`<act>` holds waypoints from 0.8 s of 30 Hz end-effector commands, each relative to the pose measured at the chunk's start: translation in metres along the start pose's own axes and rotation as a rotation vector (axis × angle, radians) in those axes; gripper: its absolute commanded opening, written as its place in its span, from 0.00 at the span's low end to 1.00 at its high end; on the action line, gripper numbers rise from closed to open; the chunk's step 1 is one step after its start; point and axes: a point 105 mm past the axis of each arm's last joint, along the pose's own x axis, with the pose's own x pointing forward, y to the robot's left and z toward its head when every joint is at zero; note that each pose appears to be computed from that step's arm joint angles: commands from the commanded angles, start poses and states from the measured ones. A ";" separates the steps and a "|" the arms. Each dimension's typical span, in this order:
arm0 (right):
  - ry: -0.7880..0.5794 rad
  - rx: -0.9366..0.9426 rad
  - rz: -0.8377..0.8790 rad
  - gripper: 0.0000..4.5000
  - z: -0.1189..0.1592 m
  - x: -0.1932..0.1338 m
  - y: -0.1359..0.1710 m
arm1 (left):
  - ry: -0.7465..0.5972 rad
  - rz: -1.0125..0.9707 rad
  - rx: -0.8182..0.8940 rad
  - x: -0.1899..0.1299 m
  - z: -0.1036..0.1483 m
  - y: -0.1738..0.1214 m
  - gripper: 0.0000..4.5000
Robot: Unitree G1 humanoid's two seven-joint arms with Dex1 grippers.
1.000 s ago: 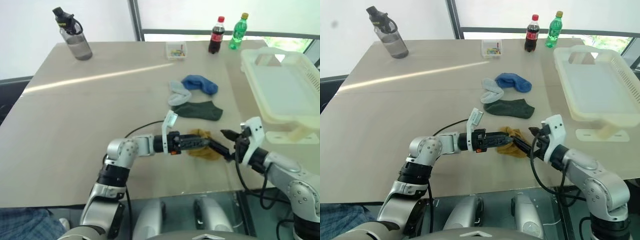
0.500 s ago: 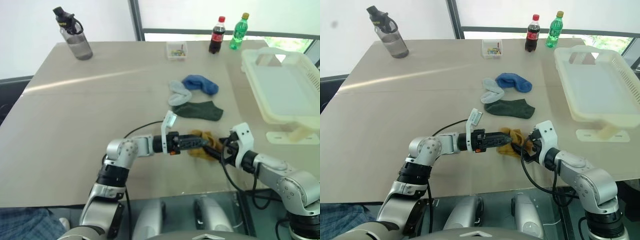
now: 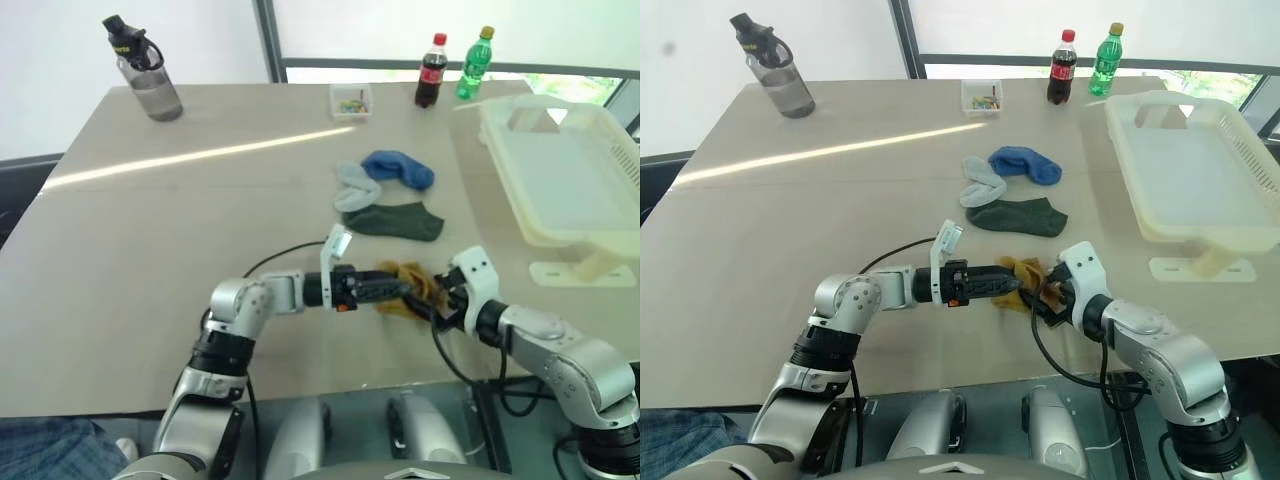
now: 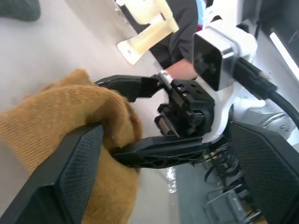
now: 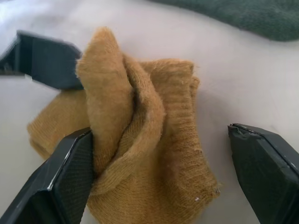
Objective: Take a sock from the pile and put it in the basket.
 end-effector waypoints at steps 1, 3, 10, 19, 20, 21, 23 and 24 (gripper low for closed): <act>0.112 0.022 -0.001 0.99 -0.031 0.006 -0.002 | 0.018 0.008 0.124 -0.003 0.006 -0.005 1.00; 0.113 0.016 0.001 0.99 -0.032 0.006 -0.002 | 0.053 0.049 0.205 -0.010 0.009 -0.002 1.00; 0.135 0.004 0.020 0.99 -0.038 0.006 -0.002 | 0.026 0.108 0.417 -0.043 0.050 -0.016 1.00; 0.129 -0.029 0.031 0.93 -0.037 0.007 -0.004 | -0.009 0.172 0.618 -0.071 0.097 -0.041 1.00; 0.128 -0.034 0.041 0.87 -0.036 0.007 -0.003 | -0.008 0.169 0.626 -0.072 0.098 -0.043 1.00; 0.128 -0.036 0.045 0.79 -0.036 0.007 -0.003 | -0.007 0.165 0.630 -0.072 0.098 -0.045 1.00; 0.127 -0.032 0.035 0.58 -0.036 0.007 -0.005 | -0.006 0.161 0.632 -0.072 0.098 -0.047 1.00; 0.127 -0.032 0.031 0.50 -0.036 0.008 -0.006 | -0.004 0.159 0.634 -0.071 0.098 -0.047 1.00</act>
